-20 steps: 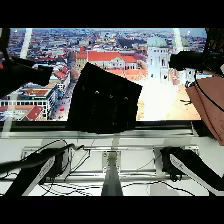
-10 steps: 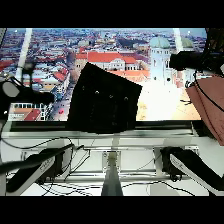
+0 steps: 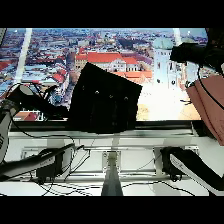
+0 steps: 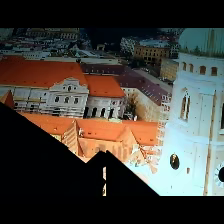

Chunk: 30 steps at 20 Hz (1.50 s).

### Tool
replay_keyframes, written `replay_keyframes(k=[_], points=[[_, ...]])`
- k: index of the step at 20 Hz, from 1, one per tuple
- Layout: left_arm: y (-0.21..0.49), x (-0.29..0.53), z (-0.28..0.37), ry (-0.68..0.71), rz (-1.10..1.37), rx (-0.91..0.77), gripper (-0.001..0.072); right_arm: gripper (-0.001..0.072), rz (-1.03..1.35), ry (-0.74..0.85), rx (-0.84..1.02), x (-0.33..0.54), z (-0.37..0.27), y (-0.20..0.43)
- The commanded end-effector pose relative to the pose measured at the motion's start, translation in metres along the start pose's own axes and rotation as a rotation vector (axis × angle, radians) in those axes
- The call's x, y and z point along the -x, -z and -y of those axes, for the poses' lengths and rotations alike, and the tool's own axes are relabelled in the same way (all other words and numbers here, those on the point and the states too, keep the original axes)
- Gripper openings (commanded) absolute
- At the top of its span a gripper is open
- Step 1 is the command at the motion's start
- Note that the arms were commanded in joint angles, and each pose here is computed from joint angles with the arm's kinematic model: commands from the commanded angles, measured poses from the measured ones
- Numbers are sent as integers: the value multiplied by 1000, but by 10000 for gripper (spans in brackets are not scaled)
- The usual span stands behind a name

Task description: Fold the clothes and pants, and hang the long-sleeved shirts on hangers.

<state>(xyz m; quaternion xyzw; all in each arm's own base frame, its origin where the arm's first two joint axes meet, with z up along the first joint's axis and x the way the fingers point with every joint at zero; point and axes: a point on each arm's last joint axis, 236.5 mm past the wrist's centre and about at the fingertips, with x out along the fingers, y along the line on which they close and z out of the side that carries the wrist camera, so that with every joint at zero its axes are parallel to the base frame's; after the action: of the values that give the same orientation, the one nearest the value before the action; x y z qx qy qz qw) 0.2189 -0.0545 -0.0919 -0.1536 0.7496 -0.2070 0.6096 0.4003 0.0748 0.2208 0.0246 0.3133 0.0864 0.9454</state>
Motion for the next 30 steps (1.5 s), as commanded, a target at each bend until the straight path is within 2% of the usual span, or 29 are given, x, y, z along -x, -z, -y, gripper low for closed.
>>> replay_keyframes(k=[1, 3, 5, 7, 9, 11, 13, 14, 15, 16, 19, 25, 27, 28, 29, 30], points=[[15, -11, -8, 24, -43, 30, 653, 37, 50, 78, 131, 0, 18, -13], [19, -23, -8, 37, -37, 53, 652, 36, -47, 130, 267, -3, 33, 7], [25, -30, -4, 56, -49, 50, 648, 36, -267, 171, 391, -8, 53, 55], [27, -32, -2, 57, -57, 48, 647, 34, -505, 167, 403, -11, 78, 117], [28, -32, -1, 60, -61, 47, 646, 34, -727, 74, 282, -8, 88, 197], [28, -32, -1, 60, -60, 46, 646, 34, -847, -169, 73, -7, 50, 265], [28, -32, -2, 60, -61, 46, 646, 44, -883, -362, -167, -9, 2, 307], [28, -32, -2, 60, -61, 46, 646, 208, -884, -408, -259, -13, -16, 322], [28, -33, -1, 59, -61, 44, 646, 509, -882, -435, -366, -17, -32, 336], [27, -33, -1, 59, -61, 44, 646, 591, -883, -446, -446, -19, -43, 347], [26, -33, 0, 66, -56, 46, 646, 590, -916, -462, -599, -26, -68, 371], [15, -38, 4, 60, -14, 36, 646, 590, -1021, -524, -755, -45, -117, 389], [16, -44, 5, 50, -16, 23, 645, 542, -1029, -539, -754, -51, -128, 396], [17, -46, 7, 45, -21, 13, 633, 542, -1040, -548, -746, -50, -131, 399], [15, -48, 8, 36, -19, -2, 631, 522, -1045, -549, -737, -49, -132, 400], [13, -50, 9, 27, -16, -16, 630, 366, -1038, -558, -726, -49, -133, 400]])
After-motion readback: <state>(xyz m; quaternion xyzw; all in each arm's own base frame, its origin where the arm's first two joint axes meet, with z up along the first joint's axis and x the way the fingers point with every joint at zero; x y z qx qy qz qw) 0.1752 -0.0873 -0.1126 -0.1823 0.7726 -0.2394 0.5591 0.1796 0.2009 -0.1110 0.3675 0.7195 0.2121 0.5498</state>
